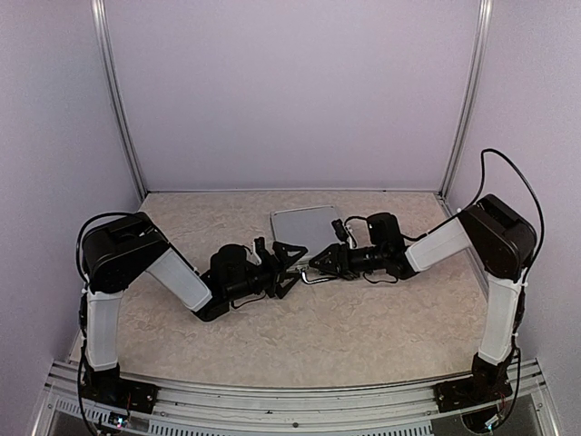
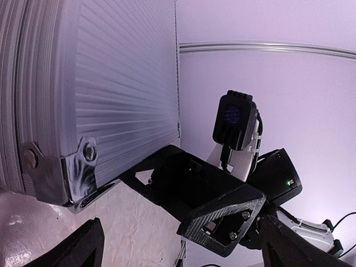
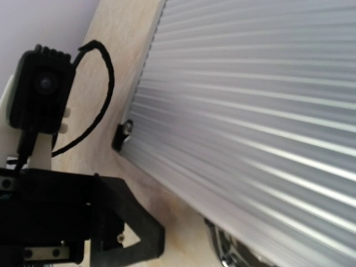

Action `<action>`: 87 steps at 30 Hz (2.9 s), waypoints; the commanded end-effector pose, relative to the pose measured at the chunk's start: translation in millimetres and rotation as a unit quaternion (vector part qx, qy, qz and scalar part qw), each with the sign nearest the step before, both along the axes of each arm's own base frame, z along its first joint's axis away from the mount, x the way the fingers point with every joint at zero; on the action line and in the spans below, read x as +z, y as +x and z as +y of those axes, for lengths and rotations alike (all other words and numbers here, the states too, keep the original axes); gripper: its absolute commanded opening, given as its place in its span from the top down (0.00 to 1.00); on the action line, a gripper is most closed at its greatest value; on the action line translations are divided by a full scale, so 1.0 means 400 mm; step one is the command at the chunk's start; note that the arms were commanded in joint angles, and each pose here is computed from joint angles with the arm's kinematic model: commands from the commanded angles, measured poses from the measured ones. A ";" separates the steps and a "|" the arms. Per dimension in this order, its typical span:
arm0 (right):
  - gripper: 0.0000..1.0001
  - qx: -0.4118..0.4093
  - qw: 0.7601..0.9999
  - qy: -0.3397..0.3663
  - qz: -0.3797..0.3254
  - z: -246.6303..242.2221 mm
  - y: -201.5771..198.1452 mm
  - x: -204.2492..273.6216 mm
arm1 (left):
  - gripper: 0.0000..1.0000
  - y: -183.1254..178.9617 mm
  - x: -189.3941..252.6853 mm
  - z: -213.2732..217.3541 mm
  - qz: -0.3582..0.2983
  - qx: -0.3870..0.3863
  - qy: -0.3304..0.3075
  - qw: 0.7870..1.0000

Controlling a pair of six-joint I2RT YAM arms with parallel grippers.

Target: Pack up texas hold em set

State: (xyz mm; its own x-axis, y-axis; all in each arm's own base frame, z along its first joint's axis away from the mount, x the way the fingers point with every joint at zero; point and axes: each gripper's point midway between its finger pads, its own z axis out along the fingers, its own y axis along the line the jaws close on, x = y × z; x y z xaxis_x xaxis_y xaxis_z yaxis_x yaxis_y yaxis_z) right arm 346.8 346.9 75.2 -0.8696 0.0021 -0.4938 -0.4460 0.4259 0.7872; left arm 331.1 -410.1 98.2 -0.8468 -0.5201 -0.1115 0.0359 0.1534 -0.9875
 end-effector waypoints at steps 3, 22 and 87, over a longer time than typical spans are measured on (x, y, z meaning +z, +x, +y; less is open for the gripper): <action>0.27 -0.009 1.000 -0.016 -0.008 0.008 0.022 -0.008 | 0.03 0.008 0.053 0.005 -0.019 0.002 -0.018 1.000; 0.27 0.003 0.982 -0.188 0.004 -0.014 0.029 -0.134 | 0.03 -0.002 0.085 0.035 -0.027 0.003 -0.029 0.999; 0.24 -0.001 0.995 -0.098 -0.033 -0.026 0.112 0.013 | 0.01 0.302 -0.066 0.189 -0.016 0.081 0.106 0.991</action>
State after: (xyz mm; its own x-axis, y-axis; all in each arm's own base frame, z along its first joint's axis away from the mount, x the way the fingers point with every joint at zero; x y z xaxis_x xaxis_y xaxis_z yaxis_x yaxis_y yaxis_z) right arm 432.0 299.0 66.5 -0.8254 -0.0196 -0.5643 -0.4286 0.6722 0.6037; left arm 453.9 -329.4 64.3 -0.7427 -0.6257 -0.2387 -0.0106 0.3674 -0.9300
